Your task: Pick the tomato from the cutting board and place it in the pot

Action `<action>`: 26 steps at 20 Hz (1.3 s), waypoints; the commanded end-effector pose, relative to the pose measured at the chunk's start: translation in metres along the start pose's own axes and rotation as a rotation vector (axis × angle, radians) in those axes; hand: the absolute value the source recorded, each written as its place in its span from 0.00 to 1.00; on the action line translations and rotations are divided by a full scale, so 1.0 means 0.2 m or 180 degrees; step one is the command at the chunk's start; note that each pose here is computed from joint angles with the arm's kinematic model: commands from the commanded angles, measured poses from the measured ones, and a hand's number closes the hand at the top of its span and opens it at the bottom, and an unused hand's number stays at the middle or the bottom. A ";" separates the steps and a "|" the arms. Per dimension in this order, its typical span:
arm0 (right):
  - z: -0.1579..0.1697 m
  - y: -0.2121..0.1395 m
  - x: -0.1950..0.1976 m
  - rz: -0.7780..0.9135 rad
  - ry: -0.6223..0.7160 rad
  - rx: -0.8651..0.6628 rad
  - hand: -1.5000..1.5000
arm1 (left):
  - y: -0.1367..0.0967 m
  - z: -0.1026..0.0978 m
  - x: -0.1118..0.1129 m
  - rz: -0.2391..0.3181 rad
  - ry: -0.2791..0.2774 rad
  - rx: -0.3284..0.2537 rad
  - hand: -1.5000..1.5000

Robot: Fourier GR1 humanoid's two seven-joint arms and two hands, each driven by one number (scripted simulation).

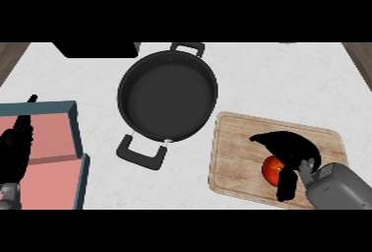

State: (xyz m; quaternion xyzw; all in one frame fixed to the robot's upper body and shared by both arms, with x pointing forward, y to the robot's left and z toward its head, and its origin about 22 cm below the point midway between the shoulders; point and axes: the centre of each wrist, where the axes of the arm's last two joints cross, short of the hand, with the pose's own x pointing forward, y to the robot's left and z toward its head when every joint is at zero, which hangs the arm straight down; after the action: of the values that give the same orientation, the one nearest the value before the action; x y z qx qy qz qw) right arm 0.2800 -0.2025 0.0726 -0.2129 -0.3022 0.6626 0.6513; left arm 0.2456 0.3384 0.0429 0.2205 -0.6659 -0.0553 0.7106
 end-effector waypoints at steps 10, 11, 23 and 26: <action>-0.05 0.09 -0.06 0.0146 -0.0302 -0.0074 1.00 | -0.09 0.07 -0.14 0.0062 0.0293 -0.0226 0.50; -0.02 0.12 0.31 0.0096 -0.0398 -0.0203 1.00 | 0.00 0.08 -0.12 0.0027 0.0329 -0.0241 0.50; 0.09 0.10 1.16 0.0123 -0.0531 -0.1396 1.00 | -0.15 -0.04 0.03 0.0027 0.0093 -0.0482 0.50; 0.16 0.04 1.25 0.0191 -0.0472 -0.1861 1.00 | -0.20 -0.03 0.01 -0.0016 0.0107 -0.0499 0.50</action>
State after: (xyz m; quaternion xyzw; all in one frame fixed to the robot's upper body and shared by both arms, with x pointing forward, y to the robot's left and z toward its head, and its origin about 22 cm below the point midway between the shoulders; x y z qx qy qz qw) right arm 0.2414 0.0195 0.1000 -0.2844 -0.4949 0.6239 0.5339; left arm 0.2658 0.3159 0.0507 0.1844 -0.6791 -0.0851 0.7053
